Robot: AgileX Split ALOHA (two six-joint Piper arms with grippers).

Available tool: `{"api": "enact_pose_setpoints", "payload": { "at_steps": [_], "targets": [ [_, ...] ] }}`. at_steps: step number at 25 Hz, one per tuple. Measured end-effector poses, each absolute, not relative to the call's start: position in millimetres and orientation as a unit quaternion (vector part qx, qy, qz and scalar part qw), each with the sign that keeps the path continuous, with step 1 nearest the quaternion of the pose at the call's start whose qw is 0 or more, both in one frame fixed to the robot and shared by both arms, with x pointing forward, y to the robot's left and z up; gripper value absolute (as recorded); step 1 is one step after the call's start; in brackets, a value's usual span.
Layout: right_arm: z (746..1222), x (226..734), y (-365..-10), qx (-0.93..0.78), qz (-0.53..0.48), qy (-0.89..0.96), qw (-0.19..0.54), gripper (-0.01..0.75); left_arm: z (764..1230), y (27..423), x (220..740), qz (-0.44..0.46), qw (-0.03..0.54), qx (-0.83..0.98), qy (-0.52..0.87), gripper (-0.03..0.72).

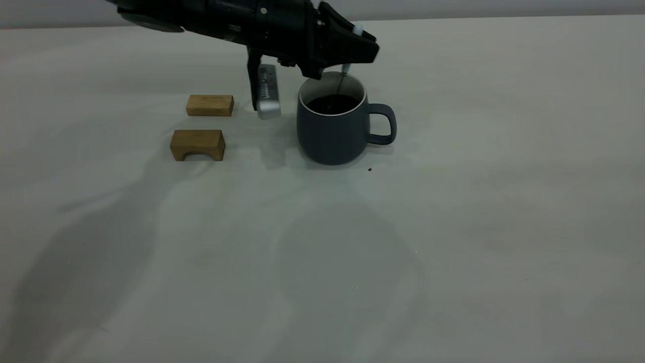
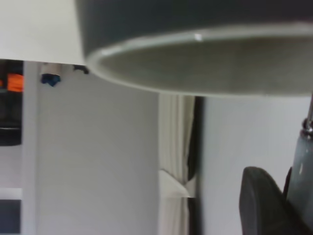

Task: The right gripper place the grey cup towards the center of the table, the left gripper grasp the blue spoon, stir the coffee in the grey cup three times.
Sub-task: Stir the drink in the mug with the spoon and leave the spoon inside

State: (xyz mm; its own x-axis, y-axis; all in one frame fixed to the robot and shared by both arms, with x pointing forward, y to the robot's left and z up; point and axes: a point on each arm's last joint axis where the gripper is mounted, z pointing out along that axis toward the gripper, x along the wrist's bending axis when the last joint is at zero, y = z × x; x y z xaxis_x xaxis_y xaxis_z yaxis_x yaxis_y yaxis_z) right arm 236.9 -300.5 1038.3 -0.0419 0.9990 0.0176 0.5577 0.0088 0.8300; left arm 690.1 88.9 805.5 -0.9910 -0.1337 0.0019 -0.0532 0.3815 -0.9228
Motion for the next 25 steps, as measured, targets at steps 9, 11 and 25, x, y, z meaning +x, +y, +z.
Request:
{"api": "enact_pose_setpoints", "payload": {
  "at_steps": [9, 11, 25],
  "targets": [
    [1038.3, 236.9, -300.5, 0.614, 0.345, 0.634, 0.32, 0.523, 802.1, 87.9, 684.0, -0.536, 0.025, -0.018, 0.843, 0.135],
    [1038.3, 236.9, -300.5, 0.614, 0.345, 0.634, 0.32, 0.523, 801.2, 88.4, 685.1, -0.532, 0.03, -0.021, 0.846, 0.135],
    [1038.3, 236.9, -300.5, 0.614, 0.345, 0.634, 0.32, 0.523, 800.8, 88.5, 681.9, -0.53, 0.02, -0.004, 0.848, 0.133]
  ]
}}
